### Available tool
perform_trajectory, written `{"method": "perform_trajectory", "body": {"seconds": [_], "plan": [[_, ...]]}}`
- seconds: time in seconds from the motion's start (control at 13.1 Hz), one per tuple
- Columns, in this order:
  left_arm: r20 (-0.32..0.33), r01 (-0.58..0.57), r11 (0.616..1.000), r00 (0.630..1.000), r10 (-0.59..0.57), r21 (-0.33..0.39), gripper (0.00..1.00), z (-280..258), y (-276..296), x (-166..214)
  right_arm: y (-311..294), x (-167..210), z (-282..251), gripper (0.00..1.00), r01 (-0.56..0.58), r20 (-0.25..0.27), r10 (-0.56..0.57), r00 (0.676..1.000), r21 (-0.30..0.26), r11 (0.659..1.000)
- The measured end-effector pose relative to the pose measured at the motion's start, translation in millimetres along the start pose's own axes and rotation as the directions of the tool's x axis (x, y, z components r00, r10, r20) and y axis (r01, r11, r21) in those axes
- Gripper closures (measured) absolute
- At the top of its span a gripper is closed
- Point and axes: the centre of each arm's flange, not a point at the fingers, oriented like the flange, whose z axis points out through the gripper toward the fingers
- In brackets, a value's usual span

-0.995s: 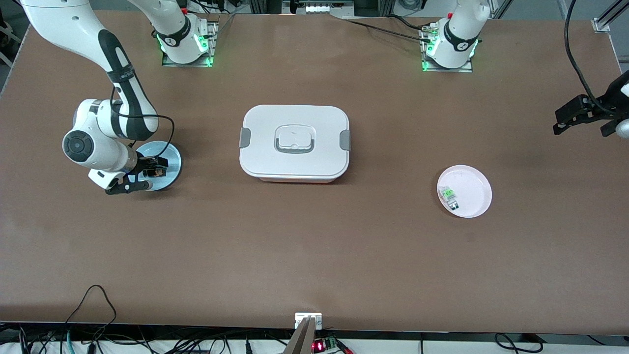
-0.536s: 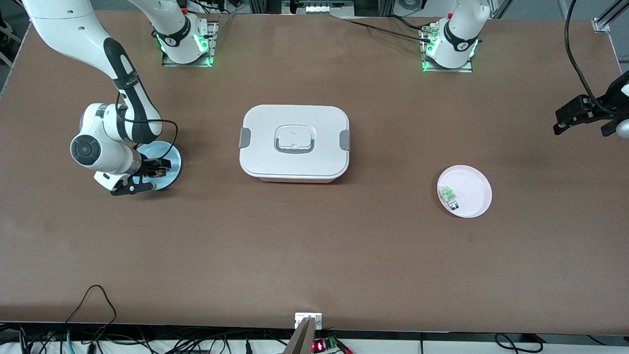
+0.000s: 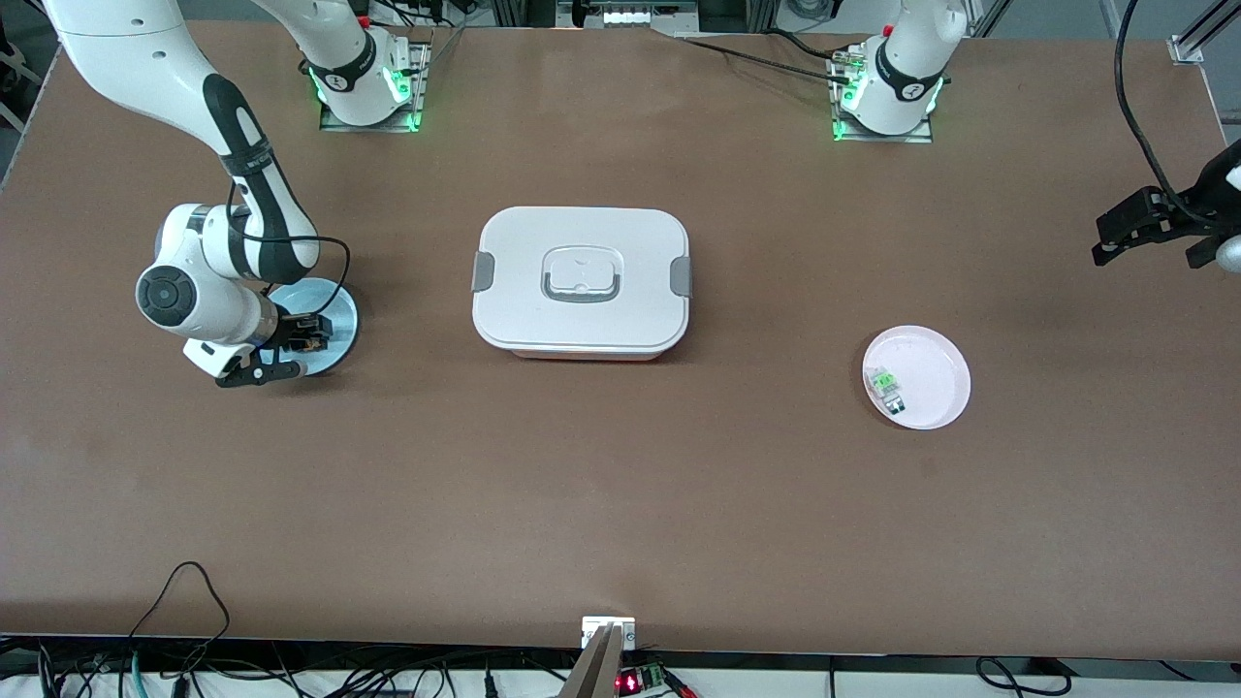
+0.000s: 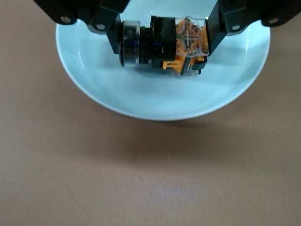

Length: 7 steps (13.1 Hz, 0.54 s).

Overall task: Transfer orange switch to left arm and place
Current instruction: 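Lower the right gripper and grasp the black-orange switch, then lift the switch with the right gripper and carry it past the box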

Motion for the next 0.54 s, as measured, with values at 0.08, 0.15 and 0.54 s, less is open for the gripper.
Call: {"method": "perform_trajectory", "body": {"seconds": [0.08, 0.15, 0.54], "plan": [[0.000, 0.000, 1.000, 1.000, 0.000, 0.000, 0.00, 0, 0, 0, 1, 5, -17, 0.28, 0.023, -0.032, -0.023, 0.999, -0.004, 1.000], [0.001, 0.000, 1.000, 1.000, 0.000, 0.000, 0.00, 0, 0, 0, -1, 11, -38, 0.28, 0.050, -0.067, -0.050, 0.997, -0.008, 0.999], [0.001, 0.000, 1.000, 1.000, 0.000, 0.000, 0.00, 0, 0, 0, -63, 30, -148, 0.28, 0.228, -0.183, -0.223, 0.957, 0.005, 0.974]]}}
